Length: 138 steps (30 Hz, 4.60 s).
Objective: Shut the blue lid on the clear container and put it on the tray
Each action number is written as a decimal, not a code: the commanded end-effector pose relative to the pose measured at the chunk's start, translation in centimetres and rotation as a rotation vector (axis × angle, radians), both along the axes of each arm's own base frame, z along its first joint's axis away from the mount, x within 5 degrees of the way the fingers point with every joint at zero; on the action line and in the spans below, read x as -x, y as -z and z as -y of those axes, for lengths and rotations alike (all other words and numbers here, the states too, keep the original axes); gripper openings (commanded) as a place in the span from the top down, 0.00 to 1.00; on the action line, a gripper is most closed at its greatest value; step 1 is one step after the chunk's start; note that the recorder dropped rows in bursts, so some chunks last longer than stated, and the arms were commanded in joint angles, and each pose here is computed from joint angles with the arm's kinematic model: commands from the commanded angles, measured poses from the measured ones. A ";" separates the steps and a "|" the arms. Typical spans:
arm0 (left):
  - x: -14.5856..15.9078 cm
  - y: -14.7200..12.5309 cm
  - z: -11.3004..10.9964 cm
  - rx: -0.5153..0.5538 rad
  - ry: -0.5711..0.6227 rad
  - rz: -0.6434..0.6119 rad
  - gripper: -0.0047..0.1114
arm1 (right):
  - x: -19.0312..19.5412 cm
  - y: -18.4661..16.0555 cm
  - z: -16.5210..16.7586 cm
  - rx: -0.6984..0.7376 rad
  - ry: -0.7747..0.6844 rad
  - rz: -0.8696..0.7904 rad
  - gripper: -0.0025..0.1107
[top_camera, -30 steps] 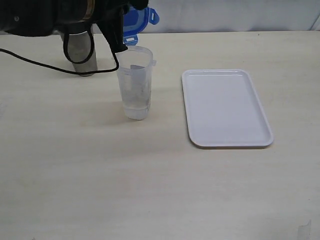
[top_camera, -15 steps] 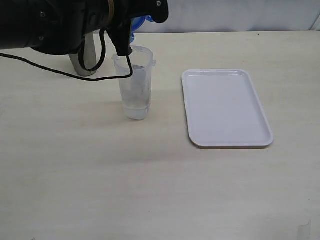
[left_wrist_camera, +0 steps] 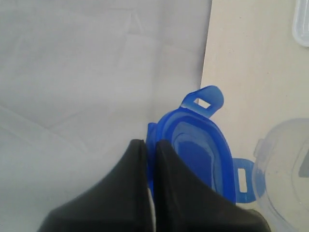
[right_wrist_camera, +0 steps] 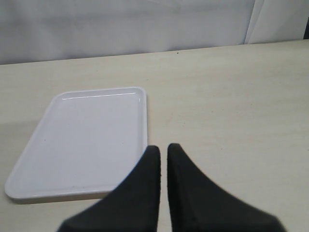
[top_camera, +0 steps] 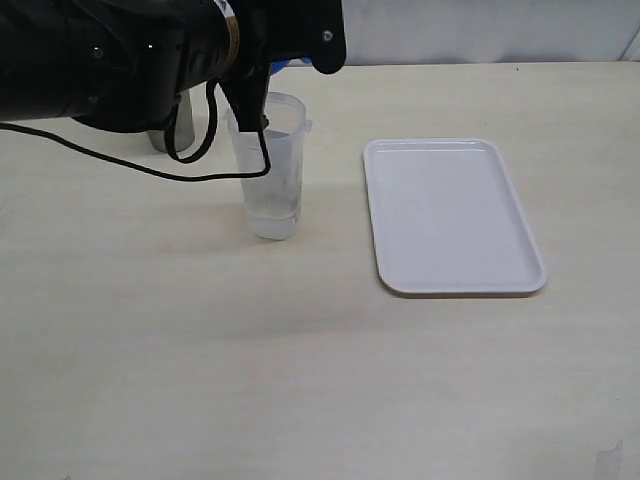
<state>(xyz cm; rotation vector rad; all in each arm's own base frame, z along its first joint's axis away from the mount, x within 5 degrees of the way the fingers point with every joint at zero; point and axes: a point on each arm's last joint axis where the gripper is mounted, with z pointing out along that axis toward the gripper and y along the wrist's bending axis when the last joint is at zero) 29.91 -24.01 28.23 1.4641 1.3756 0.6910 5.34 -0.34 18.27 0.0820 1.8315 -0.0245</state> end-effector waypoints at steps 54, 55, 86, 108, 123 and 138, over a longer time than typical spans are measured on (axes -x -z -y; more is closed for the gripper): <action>0.9 0.9 0.1 -0.046 0.033 0.030 0.96 | 0.0 0.1 0.0 -0.002 0.008 0.003 0.93; 0.9 0.8 0.1 -0.038 0.032 0.045 0.96 | 0.0 0.1 0.0 -0.002 0.008 0.003 0.93; 1.8 0.4 0.5 -0.024 -0.064 0.096 0.96 | 0.0 0.1 0.0 -0.002 0.008 0.003 0.93; 3.2 1.8 1.4 -0.039 0.002 0.030 0.96 | 0.0 0.1 0.0 -0.002 0.008 0.003 0.93; 4.1 3.9 1.4 -0.065 0.071 -0.051 0.96 | 0.0 0.1 0.0 -0.002 0.008 0.003 0.93; 4.4 4.6 1.2 -0.040 0.054 -0.123 0.96 | 0.0 0.1 0.0 -0.002 0.008 0.003 0.93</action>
